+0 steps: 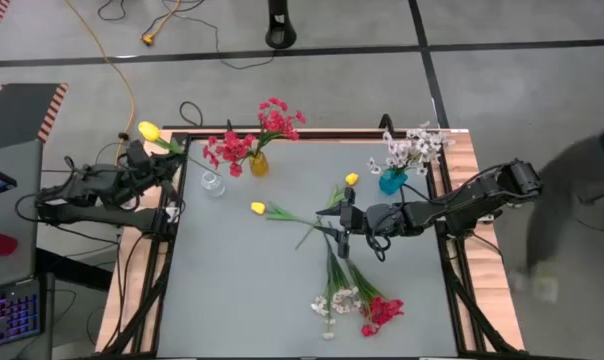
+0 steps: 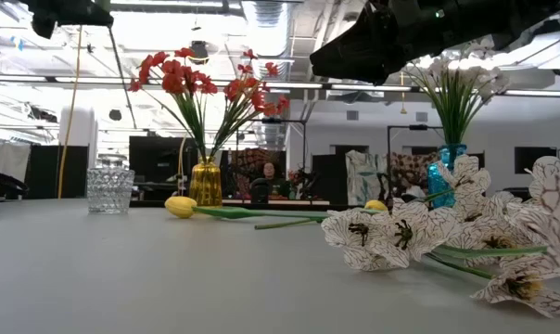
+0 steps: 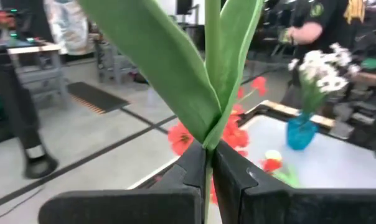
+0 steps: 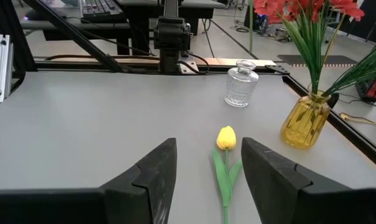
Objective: Sort flowers into vase by color
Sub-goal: Put the middle yellow tulip into the transparent vase
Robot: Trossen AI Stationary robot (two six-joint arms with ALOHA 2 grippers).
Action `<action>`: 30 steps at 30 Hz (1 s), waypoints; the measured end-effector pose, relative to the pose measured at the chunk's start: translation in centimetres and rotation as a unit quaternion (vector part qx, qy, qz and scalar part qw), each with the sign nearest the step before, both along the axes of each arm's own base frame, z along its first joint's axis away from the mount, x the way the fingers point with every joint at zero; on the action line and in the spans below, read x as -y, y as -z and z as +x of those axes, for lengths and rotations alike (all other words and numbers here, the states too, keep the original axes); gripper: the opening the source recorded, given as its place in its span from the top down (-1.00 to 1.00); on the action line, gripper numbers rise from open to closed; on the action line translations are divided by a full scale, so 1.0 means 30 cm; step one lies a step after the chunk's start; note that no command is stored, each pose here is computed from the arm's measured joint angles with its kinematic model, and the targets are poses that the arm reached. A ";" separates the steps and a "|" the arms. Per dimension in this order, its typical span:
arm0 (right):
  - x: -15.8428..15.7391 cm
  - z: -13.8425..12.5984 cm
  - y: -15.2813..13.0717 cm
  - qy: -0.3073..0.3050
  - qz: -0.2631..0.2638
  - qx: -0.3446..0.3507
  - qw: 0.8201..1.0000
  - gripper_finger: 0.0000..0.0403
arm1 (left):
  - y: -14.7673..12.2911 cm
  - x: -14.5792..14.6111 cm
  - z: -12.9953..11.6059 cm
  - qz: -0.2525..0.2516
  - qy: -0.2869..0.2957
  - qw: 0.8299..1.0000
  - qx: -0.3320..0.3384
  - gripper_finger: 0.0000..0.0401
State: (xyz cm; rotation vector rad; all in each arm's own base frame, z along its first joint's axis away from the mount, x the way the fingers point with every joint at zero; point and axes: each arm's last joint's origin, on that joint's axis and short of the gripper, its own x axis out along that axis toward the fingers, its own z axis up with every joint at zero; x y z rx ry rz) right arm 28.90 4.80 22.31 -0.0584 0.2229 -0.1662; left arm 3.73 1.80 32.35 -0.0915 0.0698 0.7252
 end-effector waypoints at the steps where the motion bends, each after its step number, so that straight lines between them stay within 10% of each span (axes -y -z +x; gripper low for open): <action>1: 0.000 0.000 0.000 0.000 0.000 0.000 1.000 -0.03 | 0.003 -0.001 0.000 0.000 -0.007 1.000 -0.008 0.99; 30: 0.001 -0.002 0.009 0.002 -0.002 -0.013 1.000 -0.03 | 0.088 -0.010 0.009 -0.041 -0.097 0.993 -0.046 0.95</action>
